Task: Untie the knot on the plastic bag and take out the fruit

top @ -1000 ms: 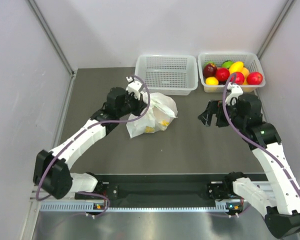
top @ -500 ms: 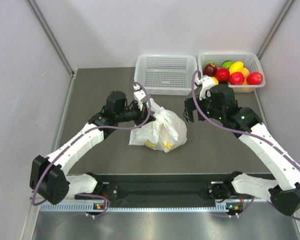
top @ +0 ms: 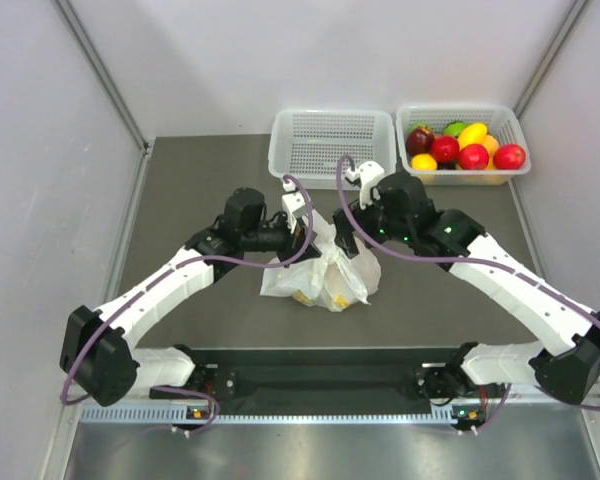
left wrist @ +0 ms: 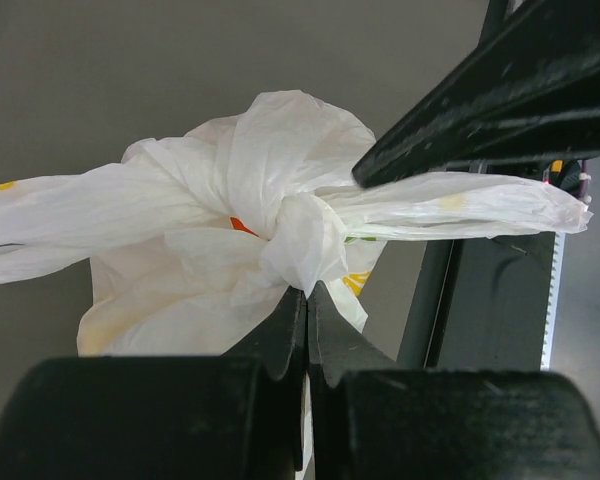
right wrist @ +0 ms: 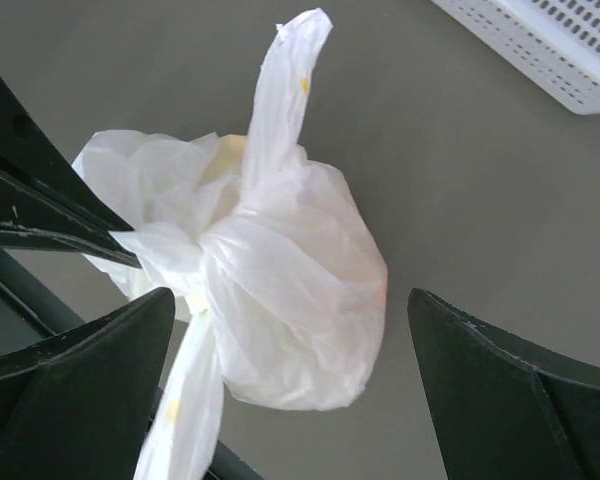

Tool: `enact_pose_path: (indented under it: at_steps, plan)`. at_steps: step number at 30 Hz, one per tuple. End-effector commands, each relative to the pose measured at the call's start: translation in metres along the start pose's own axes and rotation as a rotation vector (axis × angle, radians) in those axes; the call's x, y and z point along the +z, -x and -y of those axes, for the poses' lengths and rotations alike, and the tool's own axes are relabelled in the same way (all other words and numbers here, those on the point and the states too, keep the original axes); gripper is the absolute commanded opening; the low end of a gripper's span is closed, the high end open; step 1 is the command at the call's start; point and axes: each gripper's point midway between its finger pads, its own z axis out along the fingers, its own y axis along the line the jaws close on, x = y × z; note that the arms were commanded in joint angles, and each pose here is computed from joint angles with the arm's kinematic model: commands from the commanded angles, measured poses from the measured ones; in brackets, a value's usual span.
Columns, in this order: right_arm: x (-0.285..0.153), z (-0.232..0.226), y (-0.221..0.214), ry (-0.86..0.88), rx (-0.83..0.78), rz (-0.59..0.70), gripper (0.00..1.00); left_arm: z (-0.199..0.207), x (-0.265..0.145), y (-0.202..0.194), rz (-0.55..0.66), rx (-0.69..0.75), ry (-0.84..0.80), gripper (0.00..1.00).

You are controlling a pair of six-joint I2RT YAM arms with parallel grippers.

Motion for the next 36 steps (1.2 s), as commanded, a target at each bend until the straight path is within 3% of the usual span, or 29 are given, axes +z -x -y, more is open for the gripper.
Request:
enact_pose_path:
  at_steps: [1,8,12,16,27,36]
  plan:
    - [0.005,-0.008,0.021,-0.023,-0.011,0.068,1.0,0.007,0.0,0.026,0.056,0.056,-0.022,0.0]
    - [0.016,0.0,0.002,-0.129,0.02,0.03,1.0,0.007,-0.004,0.031,0.072,0.065,0.002,0.0]
    - [0.021,0.024,-0.01,-0.279,0.054,0.008,0.93,0.008,-0.006,0.033,0.08,0.07,0.005,0.0]
    - [0.026,0.015,-0.015,-0.24,0.055,-0.012,0.88,0.005,-0.006,0.034,0.082,0.07,0.019,0.0]
    - [-0.009,-0.006,0.001,-0.116,0.106,0.129,0.88,0.005,-0.004,0.035,0.08,0.07,0.016,0.0]
    - [0.004,-0.015,-0.022,-0.092,0.072,0.045,0.87,0.008,-0.005,0.041,0.094,0.056,0.006,0.0]
